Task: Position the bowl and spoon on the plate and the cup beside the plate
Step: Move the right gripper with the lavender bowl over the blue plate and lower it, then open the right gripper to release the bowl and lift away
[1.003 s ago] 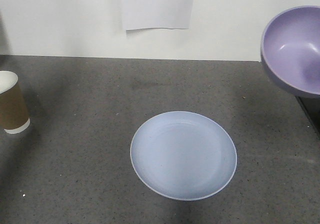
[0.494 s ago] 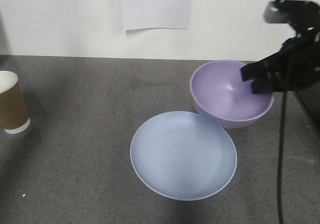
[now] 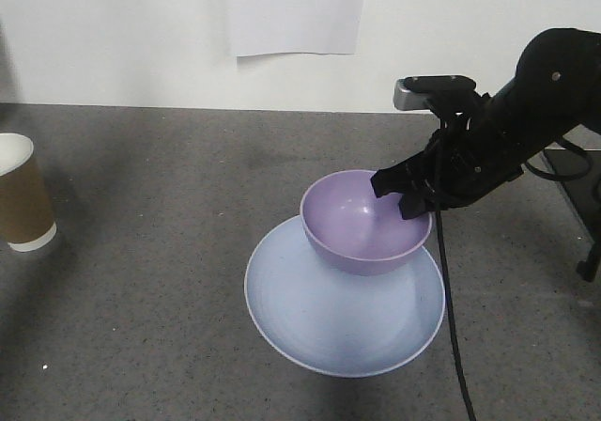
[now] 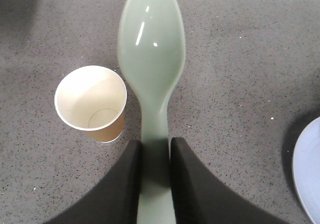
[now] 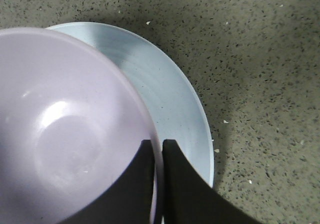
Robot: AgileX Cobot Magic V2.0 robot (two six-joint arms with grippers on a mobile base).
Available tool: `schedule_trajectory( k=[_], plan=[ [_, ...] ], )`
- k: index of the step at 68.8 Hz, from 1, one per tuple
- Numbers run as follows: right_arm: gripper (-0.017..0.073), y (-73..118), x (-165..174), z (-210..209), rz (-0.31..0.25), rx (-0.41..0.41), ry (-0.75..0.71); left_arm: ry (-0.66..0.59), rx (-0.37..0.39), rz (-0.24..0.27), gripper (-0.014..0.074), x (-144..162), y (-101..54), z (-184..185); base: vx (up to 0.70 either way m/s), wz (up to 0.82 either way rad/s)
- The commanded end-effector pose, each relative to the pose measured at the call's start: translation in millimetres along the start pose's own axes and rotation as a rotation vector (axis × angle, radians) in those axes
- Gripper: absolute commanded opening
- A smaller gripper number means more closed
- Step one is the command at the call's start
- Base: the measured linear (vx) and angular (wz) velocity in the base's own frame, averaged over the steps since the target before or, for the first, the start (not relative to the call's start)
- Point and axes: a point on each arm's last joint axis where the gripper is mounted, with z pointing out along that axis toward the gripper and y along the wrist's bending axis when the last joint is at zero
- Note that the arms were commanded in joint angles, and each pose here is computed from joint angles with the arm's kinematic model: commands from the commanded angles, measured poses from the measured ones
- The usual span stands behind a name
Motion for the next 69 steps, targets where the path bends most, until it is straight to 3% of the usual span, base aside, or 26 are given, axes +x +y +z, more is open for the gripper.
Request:
schedule_trajectory(
  k=[1,26,69],
  plan=[
    [-0.0004,5.3,-7.0,-15.2,-0.016,-0.017,-0.097,-0.101,0.024,0.001,-0.0006,-6.2,-2.1,-16.1,0.00,0.00],
    [-0.0004,0.2,20.3,24.1,-0.002,-0.057,-0.065,-0.101,0.024,0.001,-0.0006,-6.2,-2.1,-16.1,0.00,0.00],
    [0.0020,0.2,22.2,26.8,-0.025,-0.062,-0.059,-0.099,0.024,0.000,-0.0006,-6.0,-2.2,-16.0,0.00,0.00]
  ],
)
